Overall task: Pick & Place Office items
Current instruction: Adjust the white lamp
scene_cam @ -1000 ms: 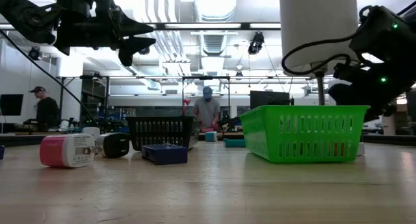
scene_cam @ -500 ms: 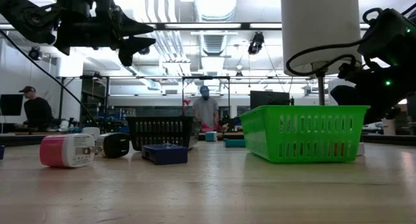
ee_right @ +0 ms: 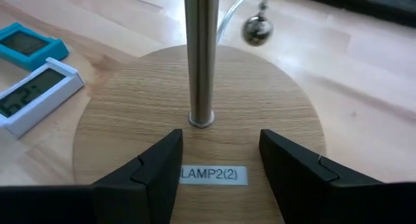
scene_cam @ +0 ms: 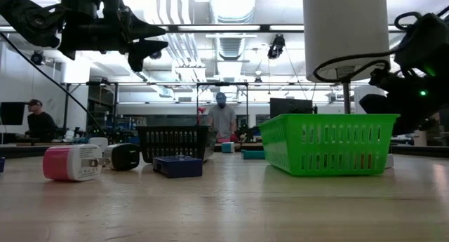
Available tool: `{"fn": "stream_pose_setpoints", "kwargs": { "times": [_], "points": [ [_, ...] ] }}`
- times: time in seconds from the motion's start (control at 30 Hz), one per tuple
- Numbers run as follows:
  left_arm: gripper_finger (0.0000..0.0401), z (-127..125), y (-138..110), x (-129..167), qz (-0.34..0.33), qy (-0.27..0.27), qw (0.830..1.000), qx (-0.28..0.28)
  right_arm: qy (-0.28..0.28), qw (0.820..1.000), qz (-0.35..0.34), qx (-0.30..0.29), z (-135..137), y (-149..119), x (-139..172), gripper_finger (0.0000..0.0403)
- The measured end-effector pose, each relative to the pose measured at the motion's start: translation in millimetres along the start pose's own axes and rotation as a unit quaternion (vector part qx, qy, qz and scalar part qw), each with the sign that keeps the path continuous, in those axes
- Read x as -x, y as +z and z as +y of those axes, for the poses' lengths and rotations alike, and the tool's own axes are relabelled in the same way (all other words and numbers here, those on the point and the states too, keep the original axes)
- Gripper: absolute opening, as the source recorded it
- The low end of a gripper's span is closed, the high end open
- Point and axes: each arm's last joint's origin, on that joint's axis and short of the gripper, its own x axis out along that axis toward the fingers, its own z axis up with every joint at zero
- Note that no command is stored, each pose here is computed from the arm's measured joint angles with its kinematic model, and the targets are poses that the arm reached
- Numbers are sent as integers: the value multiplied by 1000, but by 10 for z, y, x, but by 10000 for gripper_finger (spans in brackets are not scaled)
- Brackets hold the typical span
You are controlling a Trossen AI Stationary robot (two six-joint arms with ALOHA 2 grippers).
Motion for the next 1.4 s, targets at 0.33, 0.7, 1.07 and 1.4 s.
{"fn": "stream_pose_setpoints", "kwargs": {
  "times": [0.33, 0.7, 1.07, 1.4],
  "points": [
    [190, -1, 0, 0, 0, 0, 1000, 0, 18, 998, -55, -6, -119, -180, 94, 203],
    [190, -2, -1, -1, 0, -1, 1000, 0, 56, 996, -66, 8, -100, -234, 190, 203],
    [191, -2, 0, -1, 0, -1, 1000, 0, 104, 994, -29, 31, 149, -127, 418, 203],
    [191, -1, 0, -1, 0, 0, 1000, 0, 157, 987, 14, 6, 438, 37, 660, 203]
  ]
}}
